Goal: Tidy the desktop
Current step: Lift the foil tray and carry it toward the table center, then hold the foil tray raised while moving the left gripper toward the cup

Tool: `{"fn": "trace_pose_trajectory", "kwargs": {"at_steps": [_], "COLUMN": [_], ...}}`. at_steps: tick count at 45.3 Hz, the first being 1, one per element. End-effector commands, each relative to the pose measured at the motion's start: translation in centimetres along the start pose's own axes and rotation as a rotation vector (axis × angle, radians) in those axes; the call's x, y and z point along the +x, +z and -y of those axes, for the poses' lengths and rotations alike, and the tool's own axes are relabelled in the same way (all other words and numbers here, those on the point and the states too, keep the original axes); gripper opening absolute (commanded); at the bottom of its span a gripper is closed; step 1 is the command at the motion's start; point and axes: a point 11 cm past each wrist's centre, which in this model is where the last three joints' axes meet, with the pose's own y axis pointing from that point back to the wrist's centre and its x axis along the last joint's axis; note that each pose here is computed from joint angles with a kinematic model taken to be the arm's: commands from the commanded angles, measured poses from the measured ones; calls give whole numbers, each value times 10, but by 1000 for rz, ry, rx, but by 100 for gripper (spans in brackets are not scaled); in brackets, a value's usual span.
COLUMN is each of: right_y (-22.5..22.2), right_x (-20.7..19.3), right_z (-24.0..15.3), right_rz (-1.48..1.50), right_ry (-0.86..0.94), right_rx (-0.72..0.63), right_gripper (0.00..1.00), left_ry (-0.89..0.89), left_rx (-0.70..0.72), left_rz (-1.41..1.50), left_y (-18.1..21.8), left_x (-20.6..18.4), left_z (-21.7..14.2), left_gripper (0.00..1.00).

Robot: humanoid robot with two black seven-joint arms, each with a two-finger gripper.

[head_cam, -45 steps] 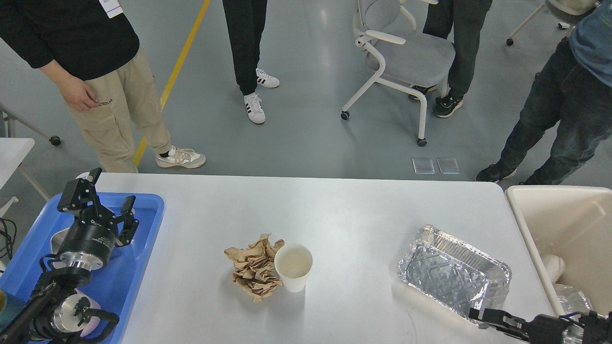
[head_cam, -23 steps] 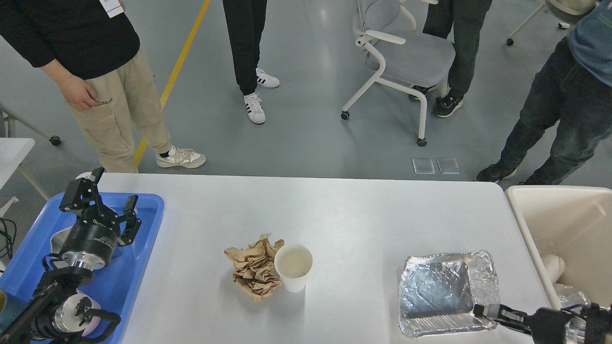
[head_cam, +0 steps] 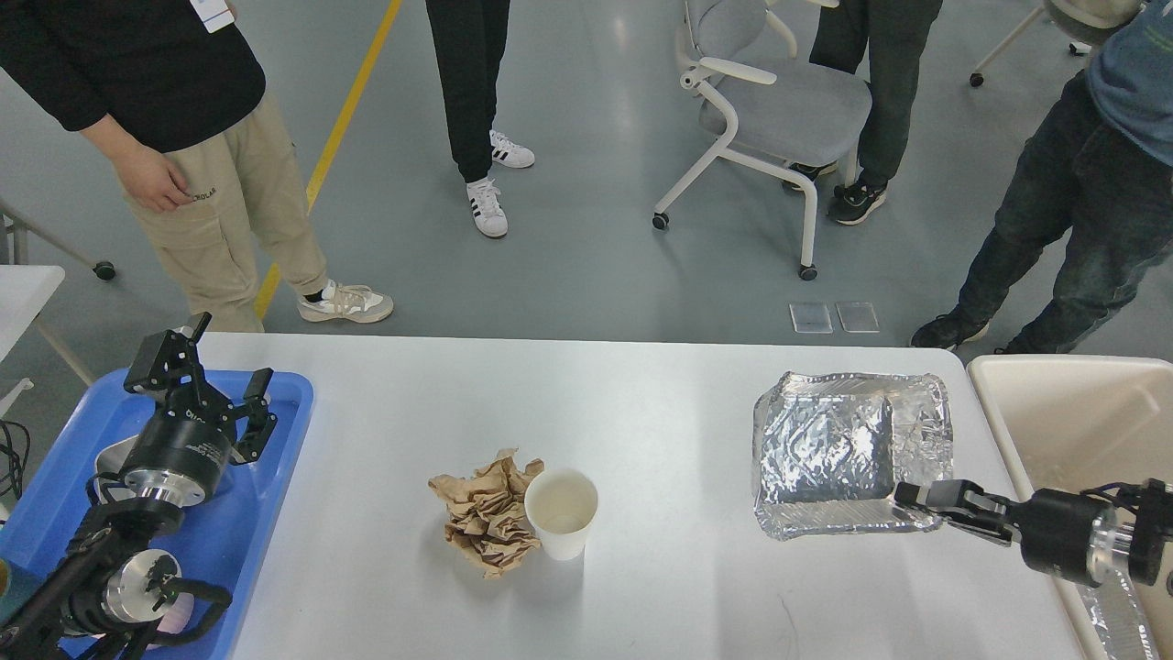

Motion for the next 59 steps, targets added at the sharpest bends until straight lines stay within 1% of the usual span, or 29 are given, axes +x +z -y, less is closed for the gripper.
{"fn": "trace_pose_trajectory", "kwargs": {"at_steps": [1, 8, 12, 16, 21, 28, 33, 37, 42, 49, 52, 56, 59], "right_y": [-17, -26, -28, -29, -35, -54, -67, -80, -93, -101, -102, -105, -105], "right_x": [2, 13, 18, 31, 47, 64, 65, 59, 59, 48, 46, 42, 41], "right_z": [5, 4, 1, -2, -3, 1, 11, 27, 35, 57, 61, 68, 70], "right_rz": [-16, -35, -32, -40, -38, -67, -44, -12, 10, 26, 43, 50, 50], "right_ry": [-16, -27, -56, -72, -126, -178, -214, -239, -244, -281, -284, -289, -291], "right_rx": [24, 30, 5, -55, -168, -234, -229, -198, -162, -174, -173, -164, -160], "right_gripper": [0, 0, 0, 0, 0, 0, 0, 0, 0, 0, 0, 0, 0], "left_ry": [2, 4, 7, 11, 7, 10, 19, 19, 19, 20, 18, 17, 14], "left_rx": [-4, -7, -11, -14, -22, -27, -27, -29, -27, -9, 34, 127, 181], "left_rz": [9, 19, 31, 39, 42, 44, 47, 48, 48, 44, 44, 51, 74], "left_y": [4, 6, 10, 13, 16, 18, 17, 18, 17, 16, 12, 8, 12], "left_x": [3, 4, 7, 9, 8, 8, 10, 11, 11, 9, 9, 11, 12], "left_z": [1, 1, 1, 1, 4, 5, 3, 3, 2, 5, 6, 8, 13], "left_gripper": [97, 97, 97, 97, 97, 97, 97, 97, 97, 97, 97, 97, 97]}}
